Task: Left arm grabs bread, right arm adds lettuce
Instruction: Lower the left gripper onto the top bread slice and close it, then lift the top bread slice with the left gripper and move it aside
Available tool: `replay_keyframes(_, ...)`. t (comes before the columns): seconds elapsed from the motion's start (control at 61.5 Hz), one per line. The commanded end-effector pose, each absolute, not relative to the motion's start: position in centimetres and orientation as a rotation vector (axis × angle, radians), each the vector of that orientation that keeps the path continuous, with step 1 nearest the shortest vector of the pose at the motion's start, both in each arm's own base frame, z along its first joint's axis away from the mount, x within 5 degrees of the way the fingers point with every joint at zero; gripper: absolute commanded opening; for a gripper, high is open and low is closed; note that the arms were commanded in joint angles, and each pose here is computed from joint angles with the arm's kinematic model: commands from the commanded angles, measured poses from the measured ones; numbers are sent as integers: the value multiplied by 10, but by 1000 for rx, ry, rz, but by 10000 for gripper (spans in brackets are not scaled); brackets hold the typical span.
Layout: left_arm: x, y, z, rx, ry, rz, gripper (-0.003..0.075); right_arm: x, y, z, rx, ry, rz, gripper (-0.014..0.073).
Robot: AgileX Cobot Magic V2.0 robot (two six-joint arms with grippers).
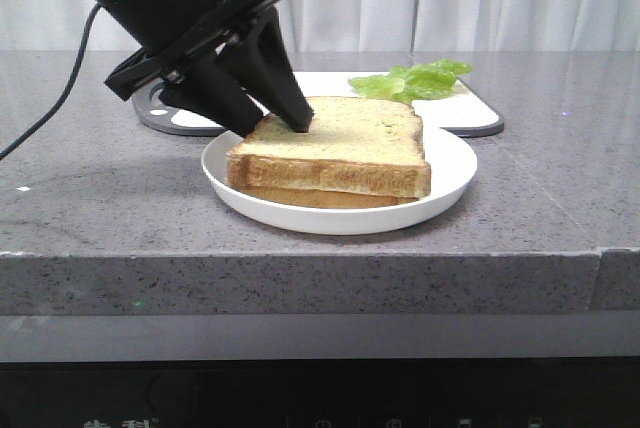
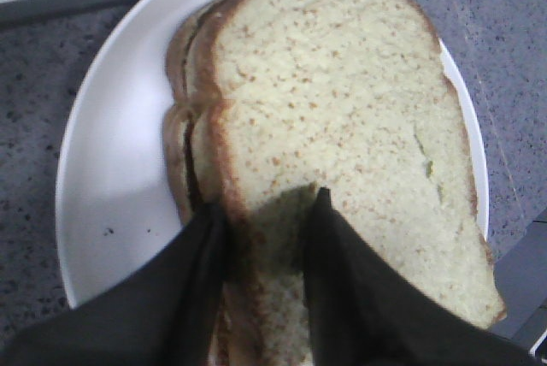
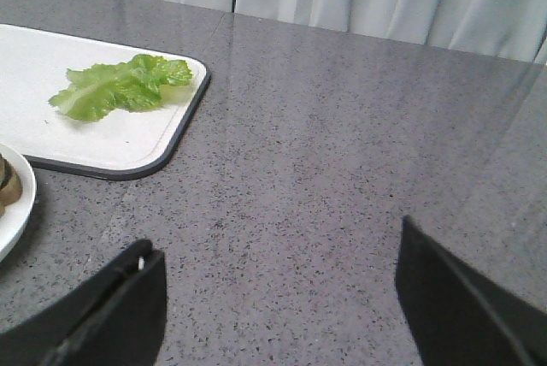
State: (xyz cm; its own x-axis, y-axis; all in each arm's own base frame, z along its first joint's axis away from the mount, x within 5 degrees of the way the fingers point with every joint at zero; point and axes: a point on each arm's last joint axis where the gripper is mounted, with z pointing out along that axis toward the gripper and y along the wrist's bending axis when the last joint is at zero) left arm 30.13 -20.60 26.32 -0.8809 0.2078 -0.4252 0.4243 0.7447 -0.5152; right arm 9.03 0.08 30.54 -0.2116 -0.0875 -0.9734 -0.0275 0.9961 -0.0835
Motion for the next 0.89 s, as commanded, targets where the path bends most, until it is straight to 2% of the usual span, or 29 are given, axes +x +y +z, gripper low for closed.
replay_keyframes(0.0,300,-209,289,467,2509,-939,64,93,0,324,-83,1673,-73,571)
replay_keyframes(0.098,300,-209,289,467,2509,-939,-18,93,0,324,-83,1673,-73,571)
replay_keyframes(0.276,299,-209,293,489,2514,-953,-19,93,0,324,-83,1673,-73,571)
replay_keyframes(0.52,287,-207,324,552,2463,-998,-19,93,0,324,-83,1673,-73,571)
replay_keyframes(0.683,279,-190,343,520,2402,-982,-19,93,0,324,-83,1673,-73,571)
replay_keyframes(0.878,267,-151,362,379,2295,-903,-19,93,0,324,-83,1673,-73,571)
